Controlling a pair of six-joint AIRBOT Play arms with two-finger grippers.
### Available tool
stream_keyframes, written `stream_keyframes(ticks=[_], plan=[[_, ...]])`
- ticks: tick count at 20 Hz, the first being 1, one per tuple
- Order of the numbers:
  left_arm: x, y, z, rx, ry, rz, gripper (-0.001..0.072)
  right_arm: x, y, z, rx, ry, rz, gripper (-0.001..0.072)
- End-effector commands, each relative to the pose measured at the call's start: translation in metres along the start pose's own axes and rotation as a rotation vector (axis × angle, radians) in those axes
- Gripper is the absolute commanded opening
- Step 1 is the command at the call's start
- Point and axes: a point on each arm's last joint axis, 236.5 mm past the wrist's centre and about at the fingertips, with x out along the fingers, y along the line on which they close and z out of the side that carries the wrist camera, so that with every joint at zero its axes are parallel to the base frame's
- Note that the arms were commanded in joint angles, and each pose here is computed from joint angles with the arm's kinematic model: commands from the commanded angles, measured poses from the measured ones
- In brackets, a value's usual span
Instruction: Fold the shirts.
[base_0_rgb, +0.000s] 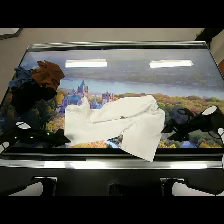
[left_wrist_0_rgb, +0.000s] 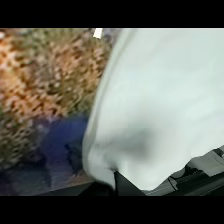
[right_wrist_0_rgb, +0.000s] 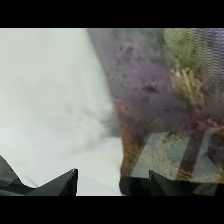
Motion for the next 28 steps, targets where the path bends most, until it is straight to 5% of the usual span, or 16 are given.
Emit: stream_keyframes(ticks=[1, 5, 7, 9, 13, 16, 18, 21, 24, 28], plan=[[-0.002, -0.005, -0.001, 0.024, -0.004, -0.010, 0.0033, 0.009, 0.005, 0.025, 0.017, -0.118, 0.047, 0.0484], [-0.008, -0.010, 0.002, 0.047, -0.020, -0.013, 0.0033, 0.013, 0.008, 0.038, 0.019, -0.163, 0.050, 0.0426], [-0.011, -0.014, 0.002, 0.056, -0.013, -0.018, 0.0033, 0.032, 0.017, 0.024, -0.025, -0.085, 0.035, 0.0336], [-0.015, -0.019, -0.001, 0.083, 0.007, -0.028, 0.0033, 0.040, 0.028, 0.019, -0.080, -0.061, 0.018, 0.0055], [-0.081, -0.070, 0.038, 0.280, -0.154, -0.042, 0.0030, -0.041, 0.072, 0.035, -0.272, -0.168, -0.005, 0.0051], [-0.238, -0.184, 0.072, 0.571, -0.650, -0.031, 0.0030, -0.231, 0.171, 0.061, -0.571, -0.754, -0.039, 0.0051], [-0.382, -0.280, 0.028, 0.786, -1.090, -0.046, 0.0031, -0.396, 0.249, 0.006, -0.729, -1.289, 0.006, 0.0052], [-0.545, -0.364, -0.123, 0.983, -1.684, -0.106, 0.0031, -0.558, 0.297, -0.174, -0.881, -1.901, 0.082, 0.0051], [-0.573, -0.377, -0.222, 1.025, -1.840, -0.223, 0.0031, -0.569, 0.287, -0.271, -0.939, -2.026, 0.064, 0.0051], [-0.573, -0.376, -0.241, 1.035, -1.861, -0.238, 0.0030, -0.581, 0.263, -0.298, -0.843, -2.104, 0.019, 0.0051]])
